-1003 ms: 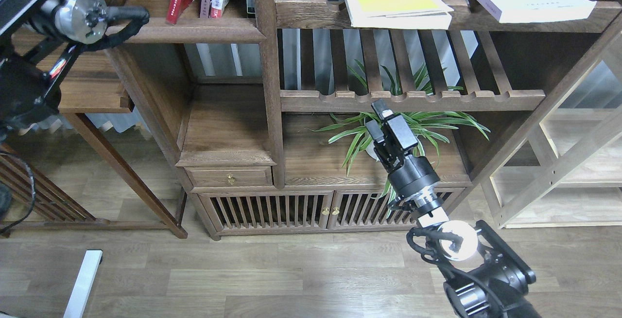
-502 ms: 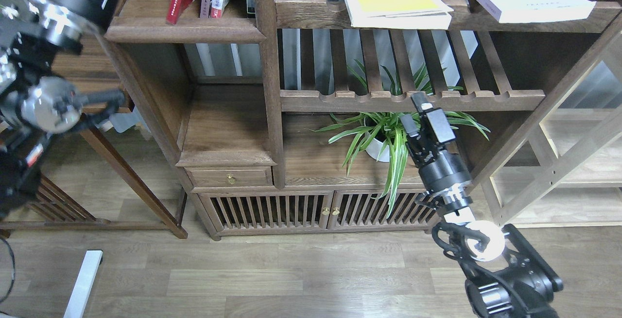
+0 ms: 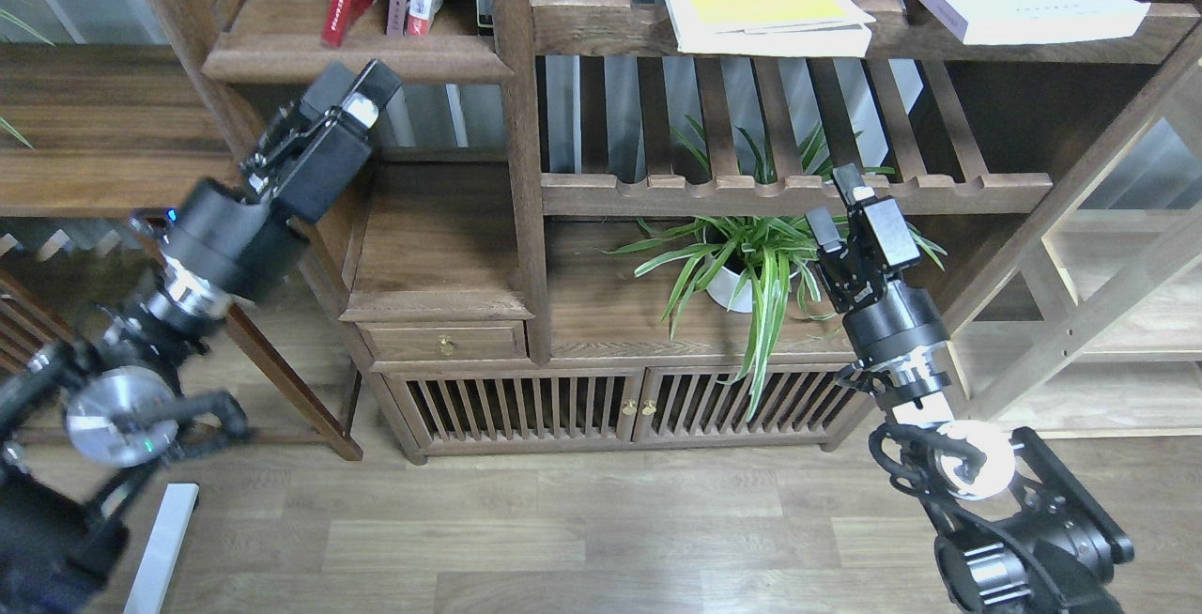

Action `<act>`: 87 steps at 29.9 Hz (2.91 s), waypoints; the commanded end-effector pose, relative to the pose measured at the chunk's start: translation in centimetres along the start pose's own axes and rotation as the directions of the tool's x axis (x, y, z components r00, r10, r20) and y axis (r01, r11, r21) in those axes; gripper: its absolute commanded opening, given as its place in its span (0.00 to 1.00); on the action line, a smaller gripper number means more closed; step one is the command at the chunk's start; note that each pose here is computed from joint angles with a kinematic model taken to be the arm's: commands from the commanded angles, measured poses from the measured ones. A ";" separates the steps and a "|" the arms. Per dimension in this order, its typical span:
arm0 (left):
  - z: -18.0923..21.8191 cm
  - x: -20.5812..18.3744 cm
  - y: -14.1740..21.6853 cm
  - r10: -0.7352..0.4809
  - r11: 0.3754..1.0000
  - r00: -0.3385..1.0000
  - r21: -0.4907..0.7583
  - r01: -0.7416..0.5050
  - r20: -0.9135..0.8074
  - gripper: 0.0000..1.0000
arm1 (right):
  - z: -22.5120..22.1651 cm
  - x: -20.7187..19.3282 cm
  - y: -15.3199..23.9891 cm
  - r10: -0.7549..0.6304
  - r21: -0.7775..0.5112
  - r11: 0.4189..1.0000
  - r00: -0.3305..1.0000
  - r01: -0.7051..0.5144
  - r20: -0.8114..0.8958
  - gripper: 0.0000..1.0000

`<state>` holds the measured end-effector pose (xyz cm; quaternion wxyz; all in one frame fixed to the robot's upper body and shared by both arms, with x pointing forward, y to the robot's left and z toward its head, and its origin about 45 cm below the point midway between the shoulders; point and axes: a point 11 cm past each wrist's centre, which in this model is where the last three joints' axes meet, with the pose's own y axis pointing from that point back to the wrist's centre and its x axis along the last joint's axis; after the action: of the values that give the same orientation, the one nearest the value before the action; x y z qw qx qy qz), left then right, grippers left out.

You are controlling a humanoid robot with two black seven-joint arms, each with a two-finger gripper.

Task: Organize books on shelf
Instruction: 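Withdraw the left arm from the top shelf and lower it, then raise the right gripper to the yellow-green book on the top shelf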

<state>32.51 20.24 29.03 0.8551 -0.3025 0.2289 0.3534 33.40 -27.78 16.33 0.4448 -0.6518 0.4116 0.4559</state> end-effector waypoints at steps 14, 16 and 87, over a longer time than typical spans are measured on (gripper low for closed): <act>-6.4 1.3 2.5 0.047 0.998 0.944 -0.016 -0.056 -0.327 0.99 | 0.7 -7.4 -4.6 -0.231 -0.042 0.972 0.973 0.232 0.009 0.84; -6.5 1.4 2.5 0.051 0.998 0.943 -0.013 -0.059 -0.328 0.99 | 0.4 -7.5 -4.5 -0.232 -0.046 0.972 0.973 0.231 -0.002 0.80; -7.7 2.7 2.4 0.091 0.996 0.944 0.026 -0.087 -0.317 0.99 | -2.2 -10.8 -13.3 0.102 -0.063 0.992 0.987 -0.110 -0.123 0.69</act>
<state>31.10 17.71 21.04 0.7923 -0.3395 0.3782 0.3375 43.48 -25.03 29.49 0.3748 -0.6743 0.4499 0.4500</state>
